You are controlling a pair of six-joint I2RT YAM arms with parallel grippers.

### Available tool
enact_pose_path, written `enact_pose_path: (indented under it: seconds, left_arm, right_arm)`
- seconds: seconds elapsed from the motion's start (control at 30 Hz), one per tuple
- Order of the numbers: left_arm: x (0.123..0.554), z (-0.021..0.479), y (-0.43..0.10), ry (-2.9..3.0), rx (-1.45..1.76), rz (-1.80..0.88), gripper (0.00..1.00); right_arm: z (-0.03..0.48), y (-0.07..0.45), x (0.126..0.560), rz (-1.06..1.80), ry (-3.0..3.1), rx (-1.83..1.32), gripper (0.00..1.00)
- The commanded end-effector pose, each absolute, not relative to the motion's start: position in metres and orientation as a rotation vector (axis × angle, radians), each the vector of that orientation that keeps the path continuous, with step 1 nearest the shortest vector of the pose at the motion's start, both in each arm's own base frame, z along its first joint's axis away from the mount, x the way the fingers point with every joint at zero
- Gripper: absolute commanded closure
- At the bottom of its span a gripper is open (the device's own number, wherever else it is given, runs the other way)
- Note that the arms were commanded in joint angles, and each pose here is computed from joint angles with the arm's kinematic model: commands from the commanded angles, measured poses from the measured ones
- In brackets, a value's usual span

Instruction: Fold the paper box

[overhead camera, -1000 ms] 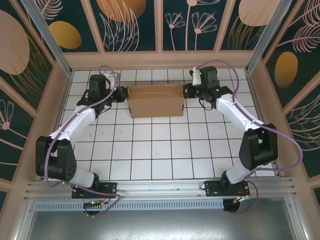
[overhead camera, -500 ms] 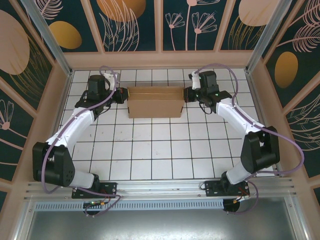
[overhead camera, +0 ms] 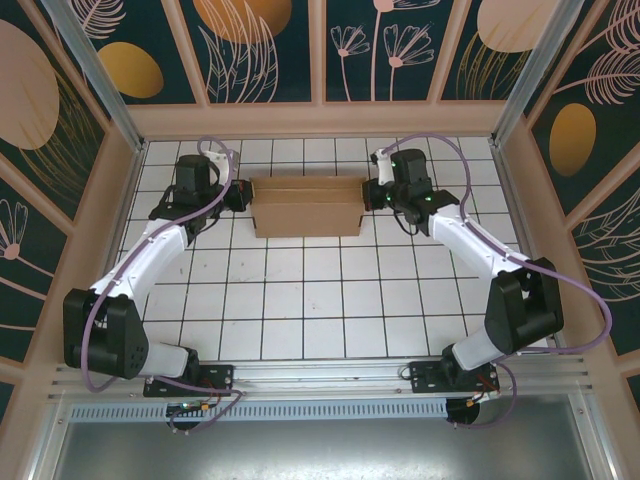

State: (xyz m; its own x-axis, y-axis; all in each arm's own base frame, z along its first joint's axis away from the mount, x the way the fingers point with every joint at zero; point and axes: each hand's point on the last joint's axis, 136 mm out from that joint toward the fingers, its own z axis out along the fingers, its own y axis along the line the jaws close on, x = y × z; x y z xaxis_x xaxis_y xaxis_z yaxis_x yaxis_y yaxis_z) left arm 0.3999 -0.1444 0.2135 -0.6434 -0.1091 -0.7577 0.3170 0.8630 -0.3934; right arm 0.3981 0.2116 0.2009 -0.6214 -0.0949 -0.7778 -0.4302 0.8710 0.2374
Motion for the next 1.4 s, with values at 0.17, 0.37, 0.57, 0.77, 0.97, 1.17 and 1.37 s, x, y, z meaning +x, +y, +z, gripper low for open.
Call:
enact_pose_path:
  seconds: [0.17, 0.37, 0.57, 0.77, 0.97, 1.17, 1.37]
  left_arm:
    - [0.391, 0.227, -0.14, 2.158, 0.179, -0.584, 0.98]
    - [0.392, 0.215, -0.136, 2.168, 0.198, -0.533, 1.0]
    - [0.39, 0.204, -0.137, 2.162, 0.238, -0.526, 1.0]
    - [0.383, 0.197, -0.133, 2.159, 0.262, -0.487, 1.0]
    - [0.379, 0.191, -0.132, 2.158, 0.254, -0.492, 1.0]
    - [0.374, 0.176, -0.135, 2.168, 0.204, -0.545, 1.0]
    - [0.371, 0.168, -0.131, 2.18, 0.162, -0.536, 1.0]
  right_arm:
    - [0.186, 0.214, 0.389, 0.45, 2.244, -0.393, 1.0]
    - [0.185, 0.214, 0.387, 0.438, 2.247, -0.404, 1.0]
    - [0.185, 0.219, 0.384, 0.44, 2.244, -0.43, 1.0]
    - [0.184, 0.219, 0.382, 0.418, 2.245, -0.436, 1.0]
    - [0.185, 0.219, 0.379, 0.423, 2.237, -0.425, 1.0]
    - [0.18, 0.224, 0.375, 0.487, 2.236, -0.37, 1.0]
    - [0.169, 0.223, 0.368, 0.489, 2.228, -0.32, 1.0]
